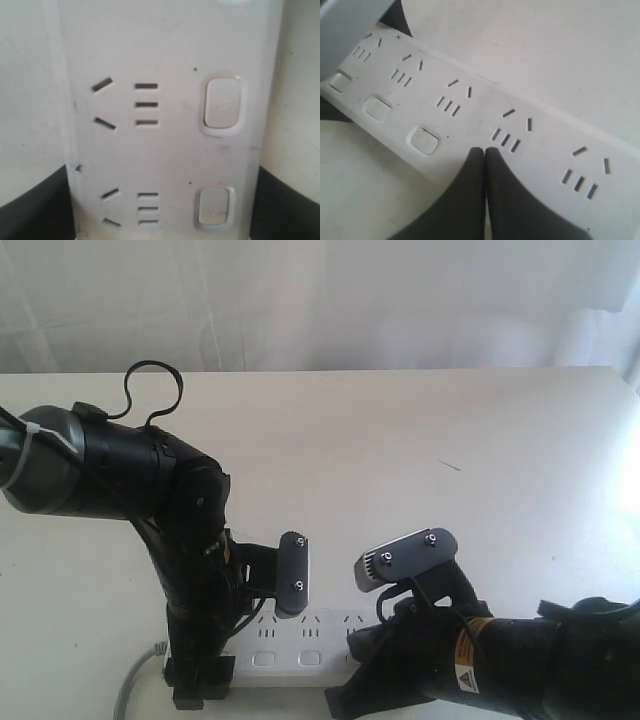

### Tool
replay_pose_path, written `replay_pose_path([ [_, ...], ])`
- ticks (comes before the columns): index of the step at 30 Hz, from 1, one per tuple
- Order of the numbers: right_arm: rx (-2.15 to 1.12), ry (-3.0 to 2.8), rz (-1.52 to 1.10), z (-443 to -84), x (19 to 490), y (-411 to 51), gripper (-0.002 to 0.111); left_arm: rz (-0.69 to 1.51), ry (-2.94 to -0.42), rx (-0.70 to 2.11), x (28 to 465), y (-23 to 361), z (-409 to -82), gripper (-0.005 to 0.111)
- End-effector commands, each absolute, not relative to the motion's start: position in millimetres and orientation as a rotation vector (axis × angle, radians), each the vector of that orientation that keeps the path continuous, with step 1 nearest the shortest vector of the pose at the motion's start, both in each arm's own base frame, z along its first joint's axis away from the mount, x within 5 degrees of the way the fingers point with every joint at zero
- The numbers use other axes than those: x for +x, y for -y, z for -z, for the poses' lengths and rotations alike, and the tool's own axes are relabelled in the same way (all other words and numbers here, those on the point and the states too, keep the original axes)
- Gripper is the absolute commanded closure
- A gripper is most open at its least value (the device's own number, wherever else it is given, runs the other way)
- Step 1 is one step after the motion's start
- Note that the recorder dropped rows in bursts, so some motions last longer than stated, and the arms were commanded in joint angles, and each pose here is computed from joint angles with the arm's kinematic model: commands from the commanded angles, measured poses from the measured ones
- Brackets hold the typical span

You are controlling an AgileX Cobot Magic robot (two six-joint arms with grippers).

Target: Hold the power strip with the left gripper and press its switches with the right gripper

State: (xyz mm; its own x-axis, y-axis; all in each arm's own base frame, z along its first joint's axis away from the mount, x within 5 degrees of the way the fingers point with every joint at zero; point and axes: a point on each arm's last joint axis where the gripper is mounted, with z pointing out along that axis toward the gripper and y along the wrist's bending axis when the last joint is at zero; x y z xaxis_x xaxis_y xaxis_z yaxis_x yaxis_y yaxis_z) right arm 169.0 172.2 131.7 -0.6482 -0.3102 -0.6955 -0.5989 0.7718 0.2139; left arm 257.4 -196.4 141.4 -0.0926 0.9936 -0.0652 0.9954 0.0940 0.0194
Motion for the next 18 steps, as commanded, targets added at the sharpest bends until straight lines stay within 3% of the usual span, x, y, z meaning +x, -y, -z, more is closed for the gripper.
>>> replay_pose_path([
  [1, -0.702, -2.352, -0.524, -126, 167, -169, 0.108, 0.078, -2.412, 2.086, 249, 190, -119, 0.107],
  [18, -0.708, -2.384, -0.527, -110, 168, -171, 0.108, 0.074, -2.459, 2.029, 249, 190, -119, 0.107],
])
